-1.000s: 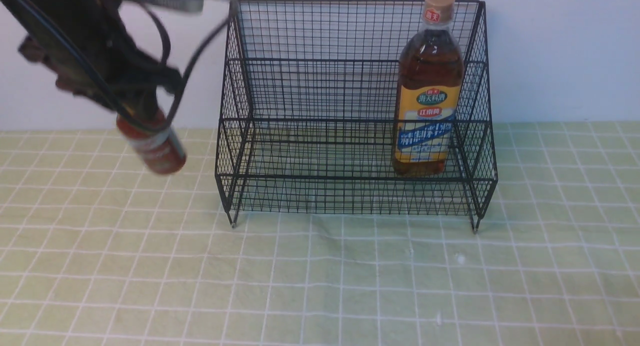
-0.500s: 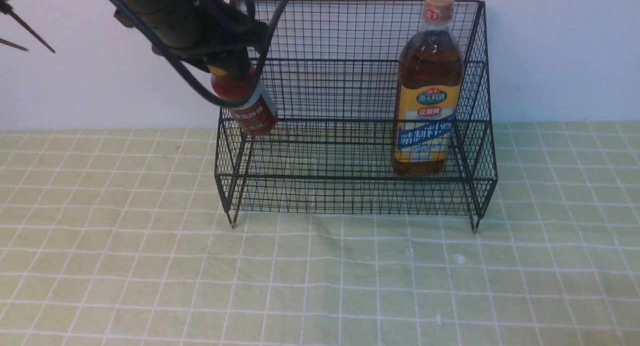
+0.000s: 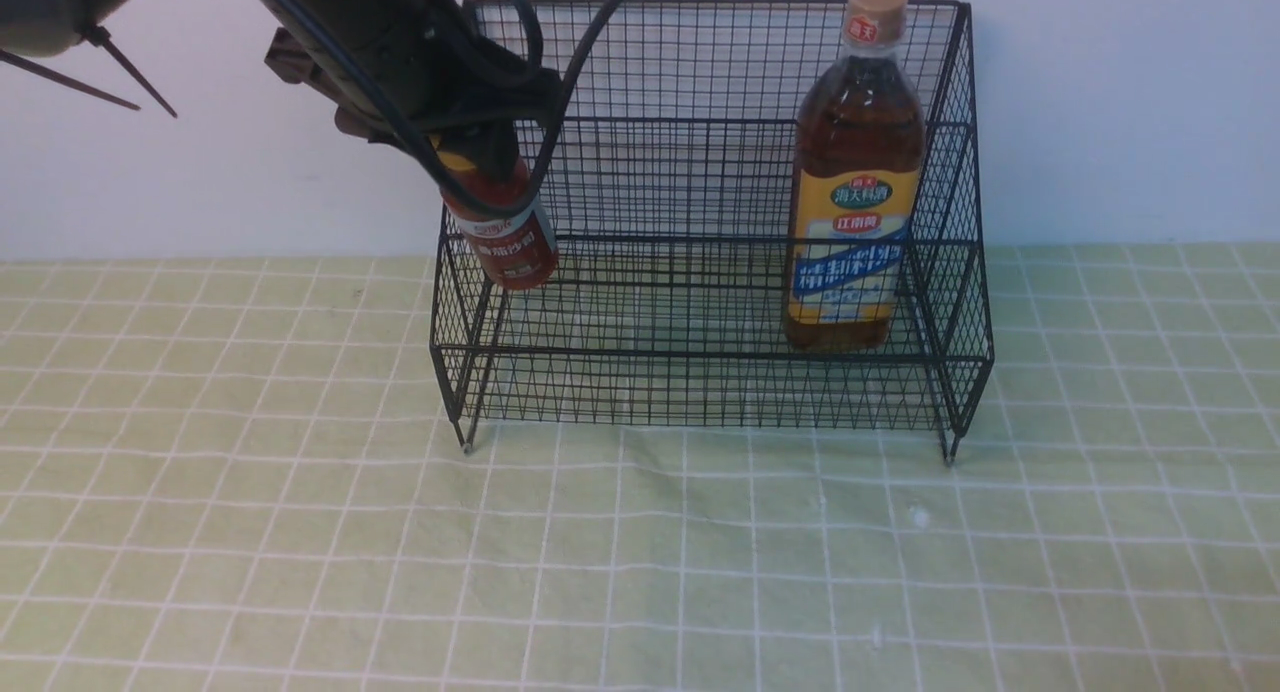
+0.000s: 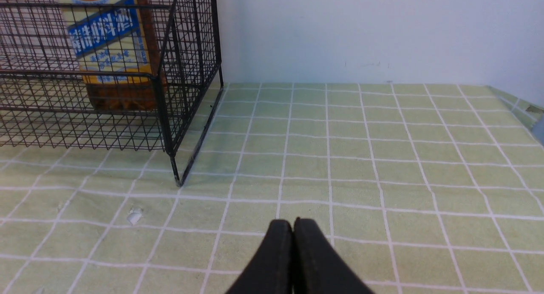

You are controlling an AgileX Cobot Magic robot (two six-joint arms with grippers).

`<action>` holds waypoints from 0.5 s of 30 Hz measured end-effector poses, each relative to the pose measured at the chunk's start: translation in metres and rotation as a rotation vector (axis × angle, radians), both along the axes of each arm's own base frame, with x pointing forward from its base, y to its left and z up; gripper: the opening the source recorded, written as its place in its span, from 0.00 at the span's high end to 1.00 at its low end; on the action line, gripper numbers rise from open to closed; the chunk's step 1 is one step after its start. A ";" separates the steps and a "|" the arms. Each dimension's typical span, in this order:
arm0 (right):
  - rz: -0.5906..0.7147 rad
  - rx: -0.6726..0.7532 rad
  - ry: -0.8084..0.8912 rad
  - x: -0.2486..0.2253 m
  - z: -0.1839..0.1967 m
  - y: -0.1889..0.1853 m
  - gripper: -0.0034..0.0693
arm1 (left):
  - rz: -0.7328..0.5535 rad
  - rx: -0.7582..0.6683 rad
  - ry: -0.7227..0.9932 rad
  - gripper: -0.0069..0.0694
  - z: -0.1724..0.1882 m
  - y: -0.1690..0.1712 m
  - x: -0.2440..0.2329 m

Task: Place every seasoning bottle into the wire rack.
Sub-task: Use the left arm to put the condiment bottle back on the shelf

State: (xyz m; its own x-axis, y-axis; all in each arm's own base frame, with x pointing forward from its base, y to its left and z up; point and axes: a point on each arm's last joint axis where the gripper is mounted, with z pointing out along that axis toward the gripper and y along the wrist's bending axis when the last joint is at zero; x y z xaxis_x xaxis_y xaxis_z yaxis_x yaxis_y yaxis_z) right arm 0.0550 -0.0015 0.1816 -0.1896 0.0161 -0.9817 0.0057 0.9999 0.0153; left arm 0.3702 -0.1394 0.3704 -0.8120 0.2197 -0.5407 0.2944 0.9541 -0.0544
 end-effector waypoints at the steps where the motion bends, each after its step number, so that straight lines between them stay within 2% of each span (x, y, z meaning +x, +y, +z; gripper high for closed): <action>1: 0.000 0.000 0.000 0.000 0.000 0.000 0.97 | -0.004 0.004 0.010 0.53 0.001 0.001 -0.002; 15: 0.000 0.000 0.000 0.000 0.000 0.000 0.97 | -0.007 0.007 0.015 0.53 -0.001 0.000 -0.001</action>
